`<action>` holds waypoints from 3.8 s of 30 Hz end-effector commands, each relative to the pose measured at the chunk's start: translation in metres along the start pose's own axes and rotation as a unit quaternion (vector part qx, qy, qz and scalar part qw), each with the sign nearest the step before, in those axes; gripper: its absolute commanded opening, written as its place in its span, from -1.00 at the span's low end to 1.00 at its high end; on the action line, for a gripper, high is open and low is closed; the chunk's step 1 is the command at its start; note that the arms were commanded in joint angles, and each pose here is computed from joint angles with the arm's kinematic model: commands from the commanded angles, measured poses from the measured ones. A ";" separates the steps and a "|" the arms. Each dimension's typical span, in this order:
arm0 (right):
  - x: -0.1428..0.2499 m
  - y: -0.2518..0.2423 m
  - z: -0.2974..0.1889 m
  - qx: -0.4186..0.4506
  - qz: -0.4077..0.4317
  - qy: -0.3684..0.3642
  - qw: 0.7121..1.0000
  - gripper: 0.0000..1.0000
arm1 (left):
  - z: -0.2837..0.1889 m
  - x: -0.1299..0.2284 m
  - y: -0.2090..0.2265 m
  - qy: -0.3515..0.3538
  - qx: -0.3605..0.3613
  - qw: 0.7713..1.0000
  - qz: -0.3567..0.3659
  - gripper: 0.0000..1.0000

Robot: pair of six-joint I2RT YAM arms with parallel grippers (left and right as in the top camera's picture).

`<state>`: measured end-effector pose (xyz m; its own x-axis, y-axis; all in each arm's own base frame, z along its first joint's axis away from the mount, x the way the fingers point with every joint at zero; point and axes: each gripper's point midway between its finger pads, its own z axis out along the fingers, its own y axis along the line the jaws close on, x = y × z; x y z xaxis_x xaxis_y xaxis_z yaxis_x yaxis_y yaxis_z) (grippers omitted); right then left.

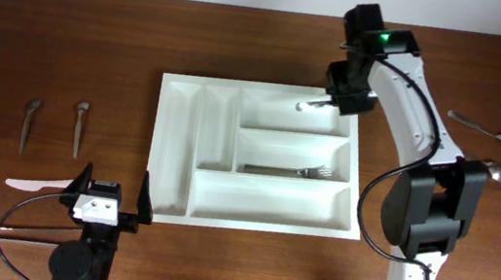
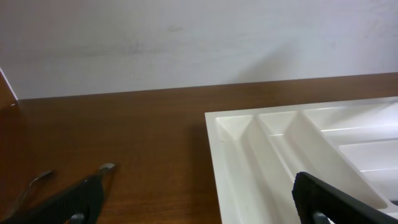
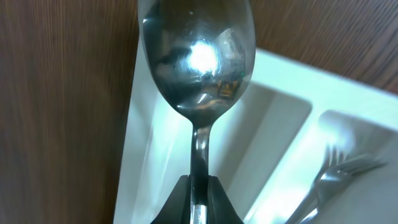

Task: Pack container
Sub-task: 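Carry the spoon left and lower it into the tray's top compartment, then release the spoon and move the right gripper back to the spoons, then grasp the next silver spoon with the right gripper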

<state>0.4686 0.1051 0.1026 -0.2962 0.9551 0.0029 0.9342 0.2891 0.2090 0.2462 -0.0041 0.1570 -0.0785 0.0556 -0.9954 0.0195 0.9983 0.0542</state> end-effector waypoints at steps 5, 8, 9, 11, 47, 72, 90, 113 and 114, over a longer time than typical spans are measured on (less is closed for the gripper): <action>0.020 0.007 -0.003 -0.009 0.017 0.003 1.000 -0.85 | 0.000 0.001 0.000 0.001 0.000 1.000 0.008 0.98; 0.026 0.007 -0.003 -0.008 0.013 0.005 1.000 -0.85 | 0.000 0.001 0.000 0.001 0.000 1.000 0.008 0.98; 0.029 0.007 -0.003 -0.009 0.010 0.005 1.000 -0.85 | 0.000 0.001 0.000 0.001 0.000 1.000 0.008 0.98; 0.034 0.007 -0.003 -0.008 0.005 0.006 1.000 -0.85 | 0.000 0.001 0.000 0.001 0.000 1.000 0.008 0.98; -0.031 -0.031 0.013 0.056 0.049 -0.030 0.997 0.86 | 0.000 0.001 0.000 0.001 0.000 1.000 0.008 0.98; -0.308 -0.174 -0.006 0.057 0.259 -0.055 0.963 1.00 | 0.000 0.001 0.000 0.001 0.000 1.000 0.008 0.98; -0.318 -0.174 0.043 0.063 0.244 -0.041 0.967 0.95 | 0.000 0.001 0.000 0.001 0.000 1.000 0.008 0.98; -0.312 -0.185 0.048 0.088 0.272 -0.036 0.958 0.93 | 0.000 0.001 0.000 0.001 0.000 1.000 0.008 0.98; -0.312 -0.185 0.049 0.089 0.272 -0.036 0.957 0.94 | 0.000 0.001 0.000 0.001 0.000 1.000 0.008 0.98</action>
<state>0.4055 -0.2405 0.0276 0.2297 0.9733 0.0005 0.9713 -0.2293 0.0639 0.2462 -0.0041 0.1570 -0.0785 0.0556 -0.9954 0.0195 0.9983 0.0542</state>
